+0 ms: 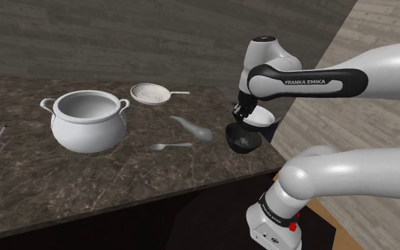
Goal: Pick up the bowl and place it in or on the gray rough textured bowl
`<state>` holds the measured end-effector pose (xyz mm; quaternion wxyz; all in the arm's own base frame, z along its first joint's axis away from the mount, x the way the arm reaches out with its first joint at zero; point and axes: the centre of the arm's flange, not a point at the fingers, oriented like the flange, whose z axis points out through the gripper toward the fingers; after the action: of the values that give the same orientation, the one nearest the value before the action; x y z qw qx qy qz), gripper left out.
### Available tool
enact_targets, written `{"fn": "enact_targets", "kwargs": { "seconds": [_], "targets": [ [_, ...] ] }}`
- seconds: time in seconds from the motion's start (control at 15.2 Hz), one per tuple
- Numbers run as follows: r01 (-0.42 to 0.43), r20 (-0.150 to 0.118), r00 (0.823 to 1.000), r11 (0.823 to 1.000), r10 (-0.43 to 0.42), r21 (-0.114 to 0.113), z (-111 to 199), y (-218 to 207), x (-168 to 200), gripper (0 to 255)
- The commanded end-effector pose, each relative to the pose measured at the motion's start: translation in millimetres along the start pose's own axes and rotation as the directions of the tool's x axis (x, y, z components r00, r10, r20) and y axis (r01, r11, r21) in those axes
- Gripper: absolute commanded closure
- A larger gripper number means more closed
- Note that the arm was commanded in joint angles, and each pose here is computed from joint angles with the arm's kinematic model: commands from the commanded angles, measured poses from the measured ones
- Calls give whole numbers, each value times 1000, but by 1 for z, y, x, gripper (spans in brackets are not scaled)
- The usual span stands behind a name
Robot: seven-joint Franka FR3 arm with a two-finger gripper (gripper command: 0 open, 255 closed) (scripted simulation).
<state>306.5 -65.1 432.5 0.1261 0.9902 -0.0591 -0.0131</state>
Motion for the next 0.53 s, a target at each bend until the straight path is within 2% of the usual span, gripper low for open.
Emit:
{"fn": "enact_targets", "kwargs": {
  "seconds": [0.0, 0.46],
  "targets": [
    [0, -1, 1000, 1000, 0, 0, 10, -3, 0, 255],
    [0, -1, 1000, 1000, 0, 0, 47, -12, 1, 255]
  ]
}}
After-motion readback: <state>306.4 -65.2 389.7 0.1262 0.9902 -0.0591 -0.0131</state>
